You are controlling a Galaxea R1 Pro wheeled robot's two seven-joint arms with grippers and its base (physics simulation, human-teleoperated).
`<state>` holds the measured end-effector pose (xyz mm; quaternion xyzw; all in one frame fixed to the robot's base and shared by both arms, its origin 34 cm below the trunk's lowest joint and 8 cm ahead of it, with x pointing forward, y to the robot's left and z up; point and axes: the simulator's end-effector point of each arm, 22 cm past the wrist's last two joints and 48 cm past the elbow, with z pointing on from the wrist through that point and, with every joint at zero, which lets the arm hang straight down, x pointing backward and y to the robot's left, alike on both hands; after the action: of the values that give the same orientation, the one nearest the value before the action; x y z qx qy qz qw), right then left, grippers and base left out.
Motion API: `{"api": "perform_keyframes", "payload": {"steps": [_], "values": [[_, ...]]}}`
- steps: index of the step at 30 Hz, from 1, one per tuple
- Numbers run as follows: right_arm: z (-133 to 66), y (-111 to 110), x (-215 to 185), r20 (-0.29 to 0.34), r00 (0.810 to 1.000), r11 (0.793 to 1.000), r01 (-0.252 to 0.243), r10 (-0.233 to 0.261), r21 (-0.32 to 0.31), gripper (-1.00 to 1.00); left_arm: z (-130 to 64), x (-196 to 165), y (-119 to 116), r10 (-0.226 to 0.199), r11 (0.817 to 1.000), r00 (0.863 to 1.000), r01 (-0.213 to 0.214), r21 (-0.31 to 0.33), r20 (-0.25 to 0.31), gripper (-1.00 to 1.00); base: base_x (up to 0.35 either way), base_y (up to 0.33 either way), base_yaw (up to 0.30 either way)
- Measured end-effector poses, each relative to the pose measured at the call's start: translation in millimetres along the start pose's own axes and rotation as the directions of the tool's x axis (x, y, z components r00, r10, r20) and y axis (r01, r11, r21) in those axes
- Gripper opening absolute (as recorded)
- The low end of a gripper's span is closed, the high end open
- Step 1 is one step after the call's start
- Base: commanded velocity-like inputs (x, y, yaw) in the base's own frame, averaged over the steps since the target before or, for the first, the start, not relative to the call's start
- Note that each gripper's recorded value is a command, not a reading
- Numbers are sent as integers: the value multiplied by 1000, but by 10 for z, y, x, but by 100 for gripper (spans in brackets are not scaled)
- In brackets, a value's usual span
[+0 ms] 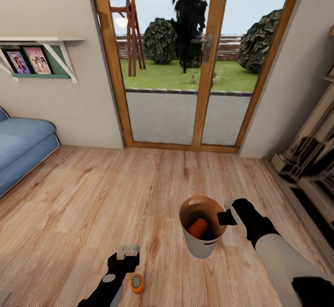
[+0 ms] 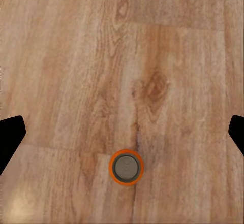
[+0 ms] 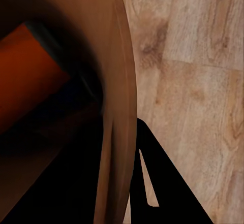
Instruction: Put the three can of soda from the living room inside the tash can in the kitchen.
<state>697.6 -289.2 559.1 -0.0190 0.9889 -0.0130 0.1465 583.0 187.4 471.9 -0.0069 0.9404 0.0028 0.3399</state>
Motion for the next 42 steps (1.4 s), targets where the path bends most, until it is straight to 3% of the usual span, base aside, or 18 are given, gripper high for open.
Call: {"api": "perform_keyframes", "payload": {"steps": [20,42], "values": [[150,3,114,-32,999,1000,1,-1,0,-100,57,108,75,3,1000,1000,-3,-8,-17,100,0,0,0],[703,31,422,-67,998,1000,3,-3,-1,-100,402,545,79,2,1000,999,-2,-9,-40,100,0,0,0]]}}
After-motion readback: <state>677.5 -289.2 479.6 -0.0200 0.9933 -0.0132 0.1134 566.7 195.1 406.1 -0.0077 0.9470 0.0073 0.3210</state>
